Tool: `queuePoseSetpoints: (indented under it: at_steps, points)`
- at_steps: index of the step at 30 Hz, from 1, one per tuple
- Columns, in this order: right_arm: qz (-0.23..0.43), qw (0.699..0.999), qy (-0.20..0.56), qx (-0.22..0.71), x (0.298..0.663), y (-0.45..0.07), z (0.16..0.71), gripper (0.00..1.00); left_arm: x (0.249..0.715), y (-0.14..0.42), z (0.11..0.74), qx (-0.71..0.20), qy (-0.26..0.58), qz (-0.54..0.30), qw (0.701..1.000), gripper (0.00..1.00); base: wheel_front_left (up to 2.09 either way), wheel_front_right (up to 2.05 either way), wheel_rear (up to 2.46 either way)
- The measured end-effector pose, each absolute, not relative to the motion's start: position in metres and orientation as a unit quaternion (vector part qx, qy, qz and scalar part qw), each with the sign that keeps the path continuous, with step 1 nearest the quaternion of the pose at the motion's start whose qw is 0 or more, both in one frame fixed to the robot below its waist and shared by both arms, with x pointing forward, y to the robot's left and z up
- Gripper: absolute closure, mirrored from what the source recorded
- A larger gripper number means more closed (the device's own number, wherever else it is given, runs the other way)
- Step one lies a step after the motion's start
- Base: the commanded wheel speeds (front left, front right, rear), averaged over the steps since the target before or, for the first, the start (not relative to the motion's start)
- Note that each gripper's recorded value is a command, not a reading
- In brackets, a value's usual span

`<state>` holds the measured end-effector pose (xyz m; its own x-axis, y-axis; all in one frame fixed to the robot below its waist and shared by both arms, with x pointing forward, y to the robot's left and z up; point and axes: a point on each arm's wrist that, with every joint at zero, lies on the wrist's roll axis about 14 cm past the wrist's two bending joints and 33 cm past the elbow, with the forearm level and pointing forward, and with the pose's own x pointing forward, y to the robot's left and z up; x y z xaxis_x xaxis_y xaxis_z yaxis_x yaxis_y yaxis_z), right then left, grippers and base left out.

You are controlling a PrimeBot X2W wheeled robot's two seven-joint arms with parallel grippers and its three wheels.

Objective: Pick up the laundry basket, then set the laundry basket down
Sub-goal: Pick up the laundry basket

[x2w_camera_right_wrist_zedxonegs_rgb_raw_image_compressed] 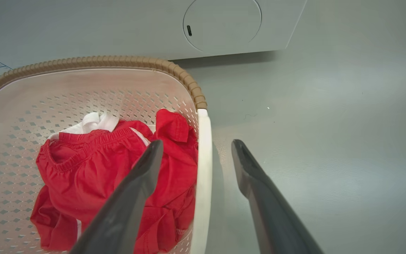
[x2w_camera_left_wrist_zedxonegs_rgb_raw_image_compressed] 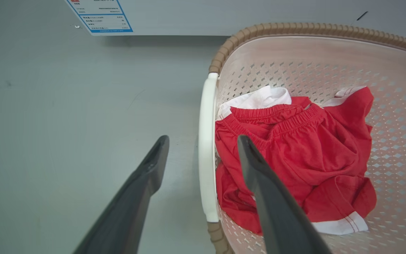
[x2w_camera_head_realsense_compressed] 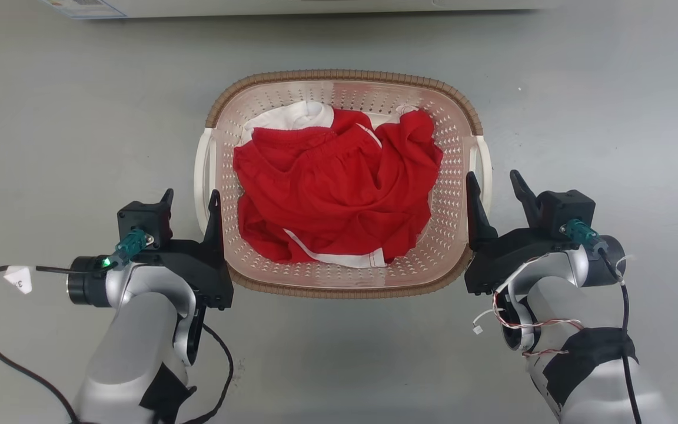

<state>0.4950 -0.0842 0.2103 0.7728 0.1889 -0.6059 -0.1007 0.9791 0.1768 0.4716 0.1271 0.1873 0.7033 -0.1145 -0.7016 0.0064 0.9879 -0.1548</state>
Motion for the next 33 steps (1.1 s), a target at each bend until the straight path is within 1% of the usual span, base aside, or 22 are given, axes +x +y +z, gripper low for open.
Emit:
queuePoseSetpoints:
  at_steps: [14, 33]
  points:
    - [0.084, 0.928, 0.357, 0.068, 0.491, -0.079, 0.181, 0.0, 0.451, 0.126, 0.15, -0.07, 0.437, -0.037, 0.896, 0.0, 0.0, 0.0, 0.0]
    - [0.085, 0.908, 0.403, 0.079, 0.471, -0.073, 0.155, 0.0, 0.454, 0.123, 0.138, -0.061, 0.454, -0.053, 0.887, 0.0, 0.0, 0.0, 0.0]
